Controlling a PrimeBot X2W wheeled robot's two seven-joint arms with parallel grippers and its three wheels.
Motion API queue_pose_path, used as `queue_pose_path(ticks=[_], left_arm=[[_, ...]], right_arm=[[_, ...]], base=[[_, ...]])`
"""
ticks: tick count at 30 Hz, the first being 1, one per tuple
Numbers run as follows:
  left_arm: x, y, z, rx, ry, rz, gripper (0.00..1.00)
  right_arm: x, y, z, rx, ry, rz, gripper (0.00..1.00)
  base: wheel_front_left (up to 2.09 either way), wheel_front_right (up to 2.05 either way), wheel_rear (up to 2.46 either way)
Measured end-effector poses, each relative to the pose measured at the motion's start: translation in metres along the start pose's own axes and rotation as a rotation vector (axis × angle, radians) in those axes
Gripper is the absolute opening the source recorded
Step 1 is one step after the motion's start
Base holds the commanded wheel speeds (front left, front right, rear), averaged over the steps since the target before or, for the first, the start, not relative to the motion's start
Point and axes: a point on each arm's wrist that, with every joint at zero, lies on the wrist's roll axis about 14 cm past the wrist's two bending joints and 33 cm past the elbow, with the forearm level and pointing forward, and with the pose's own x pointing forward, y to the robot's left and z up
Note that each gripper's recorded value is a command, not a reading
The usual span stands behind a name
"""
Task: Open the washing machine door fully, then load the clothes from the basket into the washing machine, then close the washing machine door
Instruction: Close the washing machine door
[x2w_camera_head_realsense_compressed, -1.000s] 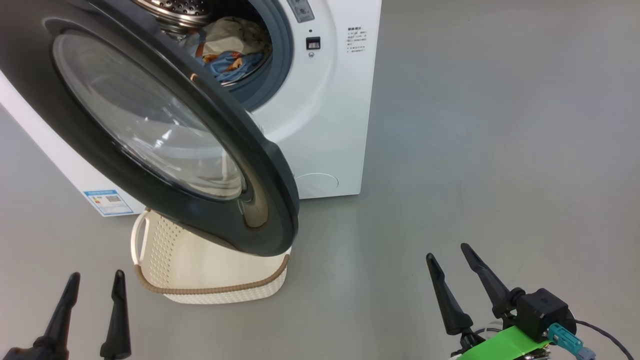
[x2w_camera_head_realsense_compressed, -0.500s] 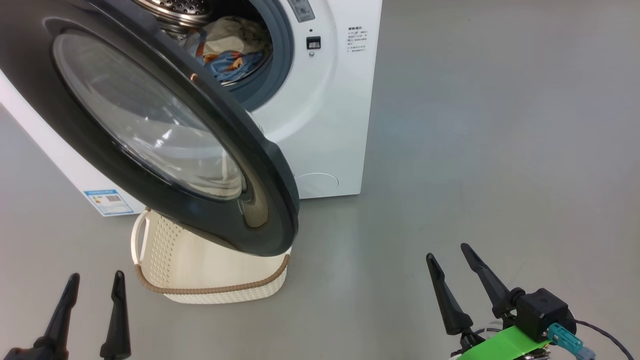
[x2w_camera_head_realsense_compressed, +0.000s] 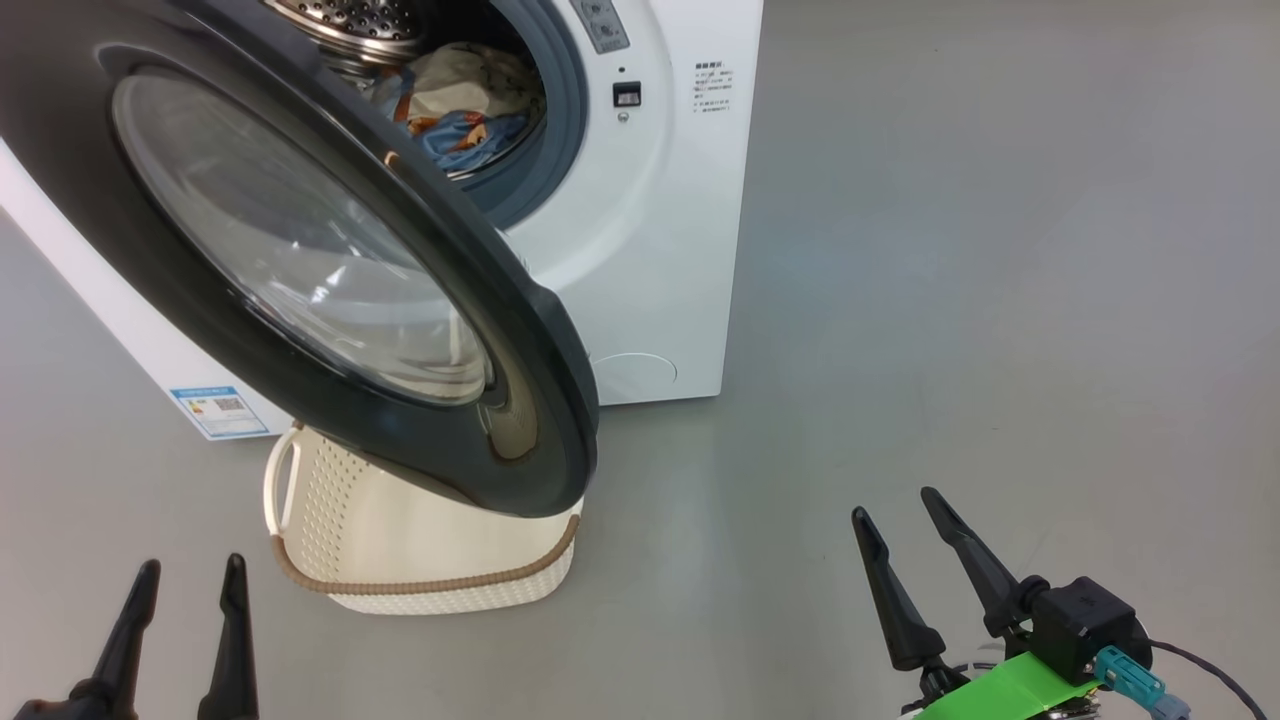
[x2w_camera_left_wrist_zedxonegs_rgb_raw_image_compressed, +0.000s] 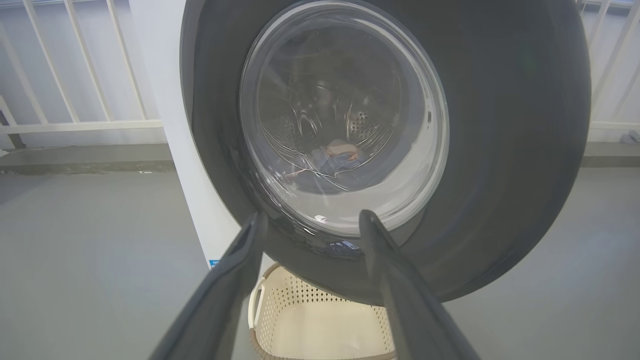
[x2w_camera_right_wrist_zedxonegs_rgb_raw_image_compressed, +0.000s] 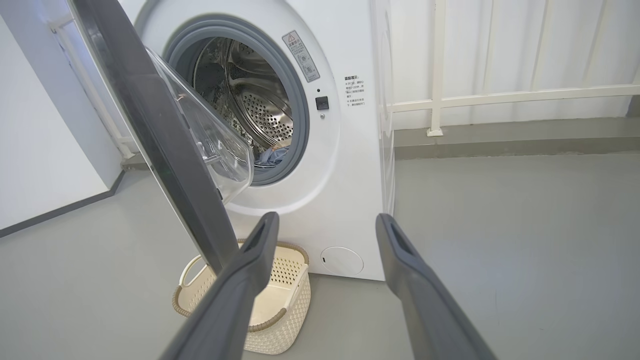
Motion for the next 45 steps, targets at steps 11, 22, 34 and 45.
queue_pose_path(ticks=[11, 22, 34, 45], left_arm=[[-0.005, 0.004, -0.006, -0.002, 0.019, 0.013, 0.95], [-0.009, 0.004, -0.007, -0.002, 0.024, 0.013, 0.95], [-0.01, 0.005, -0.009, -0.001, 0.031, 0.016, 0.95], [-0.009, 0.007, -0.012, -0.001, 0.043, 0.022, 0.95]], right_arm=[[-0.001, 0.001, 0.004, -0.003, -0.012, 0.003, 1.0], [-0.002, 0.002, 0.006, -0.005, -0.017, 0.005, 1.0], [-0.001, 0.002, 0.005, -0.003, -0.012, 0.006, 0.0], [0.011, 0.017, 0.059, -0.021, -0.185, 0.056, 0.0]], base=[[0.0, 0.0, 0.0], [0.0, 0.0, 0.0], [0.0, 0.0, 0.0], [0.0, 0.0, 0.0]])
